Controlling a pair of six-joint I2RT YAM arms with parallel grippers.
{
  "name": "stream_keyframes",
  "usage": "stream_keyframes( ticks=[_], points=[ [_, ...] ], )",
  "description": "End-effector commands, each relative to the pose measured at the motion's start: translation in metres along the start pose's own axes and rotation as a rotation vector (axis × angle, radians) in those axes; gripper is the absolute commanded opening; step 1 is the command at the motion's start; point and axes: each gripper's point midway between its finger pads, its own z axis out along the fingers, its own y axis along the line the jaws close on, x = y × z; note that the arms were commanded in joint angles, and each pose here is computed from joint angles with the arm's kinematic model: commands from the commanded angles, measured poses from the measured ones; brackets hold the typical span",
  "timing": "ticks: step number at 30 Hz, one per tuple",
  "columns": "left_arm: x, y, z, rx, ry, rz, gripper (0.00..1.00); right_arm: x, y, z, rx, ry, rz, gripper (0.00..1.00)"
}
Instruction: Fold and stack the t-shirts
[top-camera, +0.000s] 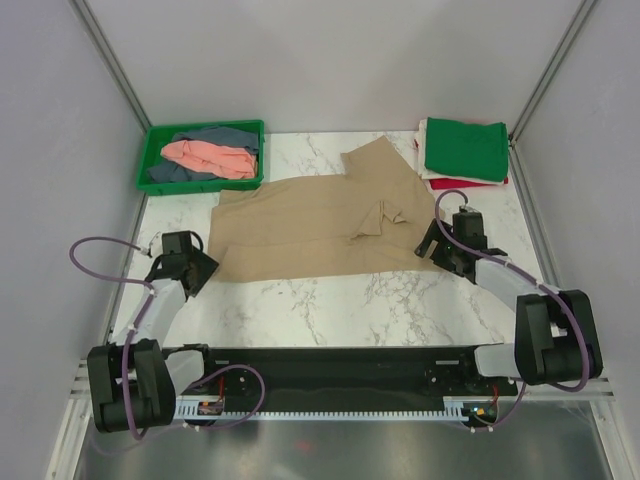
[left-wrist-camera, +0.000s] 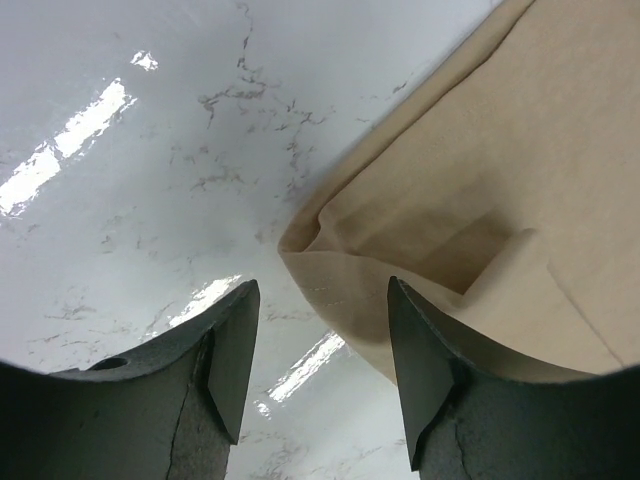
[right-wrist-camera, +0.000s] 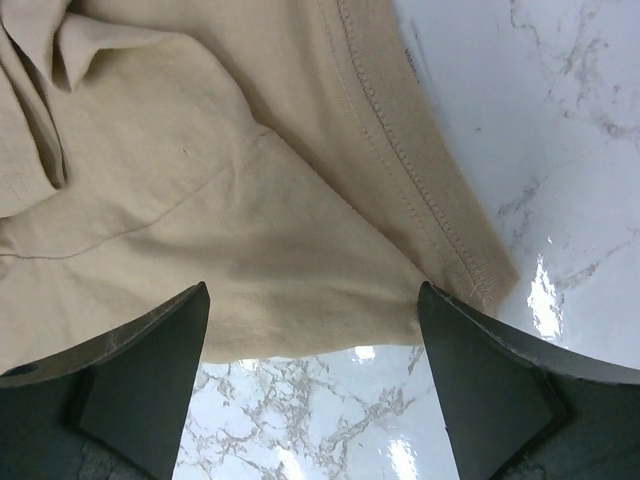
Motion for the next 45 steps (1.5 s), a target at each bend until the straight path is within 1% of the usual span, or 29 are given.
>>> stream_keyframes(
  ticks=[1, 3, 7, 9, 11, 13, 16, 17, 19, 20, 23, 25, 27, 28, 29, 30, 31, 32, 33, 34, 35, 37, 38, 40, 41, 42, 43, 44, 45],
  points=[
    [-0.002, -0.004, 0.007, 0.017, -0.009, -0.045, 0.62, -0.007, 0.003, -0.009, -0.024, -0.044, 0.024, 0.93],
    [-0.003, -0.002, 0.010, 0.011, -0.016, -0.053, 0.62, -0.011, 0.002, -0.018, -0.018, -0.071, 0.013, 0.93],
    [-0.002, -0.001, 0.017, 0.024, -0.016, -0.061, 0.58, -0.019, -0.019, -0.030, 0.083, -0.147, 0.009, 0.93],
    [0.001, 0.001, 0.021, 0.021, -0.008, -0.062, 0.55, -0.013, -0.026, -0.031, 0.105, -0.137, 0.013, 0.93],
    [0.003, 0.001, 0.024, 0.022, -0.007, -0.064, 0.49, 0.000, -0.030, -0.031, 0.099, -0.118, 0.035, 0.92],
    [0.003, 0.000, 0.026, 0.030, -0.008, -0.065, 0.46, 0.004, -0.028, -0.029, 0.075, -0.125, 0.061, 0.91],
    [0.004, 0.000, 0.027, 0.030, -0.008, -0.065, 0.40, 0.018, -0.032, -0.022, 0.069, -0.092, 0.073, 0.87],
    [0.003, 0.000, 0.026, 0.031, -0.013, -0.064, 0.36, 0.023, -0.033, -0.020, 0.070, -0.081, 0.078, 0.84],
    [0.000, 0.000, 0.025, 0.032, -0.023, -0.063, 0.33, 0.023, -0.032, -0.018, 0.065, -0.077, 0.078, 0.80],
    [-0.001, 0.001, 0.025, 0.029, -0.030, -0.062, 0.27, 0.020, -0.032, -0.018, 0.070, -0.086, 0.083, 0.79],
    [-0.005, -0.001, 0.024, 0.036, -0.043, -0.056, 0.21, 0.015, -0.032, -0.015, 0.078, -0.099, 0.088, 0.77],
    [-0.004, -0.001, 0.024, 0.036, -0.043, -0.057, 0.21, 0.011, -0.035, -0.011, 0.101, -0.107, 0.092, 0.76],
    [-0.006, -0.001, 0.024, 0.036, -0.047, -0.055, 0.18, 0.006, -0.035, -0.003, 0.114, -0.114, 0.093, 0.68],
    [-0.006, -0.003, 0.024, 0.040, -0.045, -0.054, 0.15, 0.007, -0.034, 0.001, 0.112, -0.105, 0.090, 0.64],
    [-0.007, -0.006, 0.023, 0.051, -0.043, -0.053, 0.06, 0.007, -0.033, 0.004, 0.110, -0.095, 0.091, 0.50],
    [-0.008, -0.009, 0.022, 0.063, -0.037, -0.051, 0.02, 0.013, -0.036, 0.009, 0.120, -0.068, 0.088, 0.38],
    [-0.006, -0.013, 0.020, 0.079, -0.017, -0.043, 0.02, 0.009, -0.033, 0.011, 0.108, -0.082, 0.090, 0.26],
    [-0.014, -0.021, 0.013, 0.105, -0.032, -0.045, 0.02, 0.007, -0.031, 0.011, 0.100, -0.086, 0.092, 0.09],
    [-0.019, -0.025, 0.008, 0.115, -0.043, -0.052, 0.02, 0.000, -0.027, 0.009, 0.085, -0.106, 0.101, 0.01],
    [-0.019, -0.023, 0.003, 0.104, -0.033, -0.055, 0.02, -0.007, -0.023, 0.006, 0.075, -0.119, 0.108, 0.00],
    [-0.035, -0.035, -0.010, 0.135, -0.072, -0.064, 0.02, -0.028, -0.010, -0.001, 0.042, -0.162, 0.111, 0.00],
    [-0.050, -0.045, -0.024, 0.141, -0.092, -0.069, 0.02, -0.055, 0.005, -0.018, 0.020, -0.210, 0.115, 0.00],
    [-0.070, -0.060, -0.040, 0.161, -0.117, -0.075, 0.02, -0.093, 0.027, -0.034, -0.027, -0.283, 0.117, 0.00],
    [-0.089, -0.075, -0.051, 0.170, -0.118, -0.072, 0.02, -0.120, 0.044, -0.048, -0.043, -0.293, 0.111, 0.00],
    [-0.117, -0.091, -0.072, 0.197, -0.147, -0.081, 0.02, -0.164, 0.069, -0.070, -0.092, -0.366, 0.102, 0.00],
    [-0.126, -0.098, -0.069, 0.192, -0.125, -0.078, 0.02, -0.170, 0.070, -0.066, -0.072, -0.336, 0.101, 0.00],
    [-0.136, -0.109, -0.076, 0.223, -0.117, -0.064, 0.02, -0.185, 0.081, -0.071, -0.094, -0.346, 0.092, 0.00],
    [-0.165, -0.123, -0.095, 0.251, -0.159, -0.070, 0.02, -0.220, 0.100, -0.091, -0.137, -0.407, 0.089, 0.00],
    [-0.174, -0.132, -0.099, 0.269, -0.151, -0.053, 0.02, -0.225, 0.098, -0.081, -0.114, -0.371, 0.090, 0.00]
  ],
)
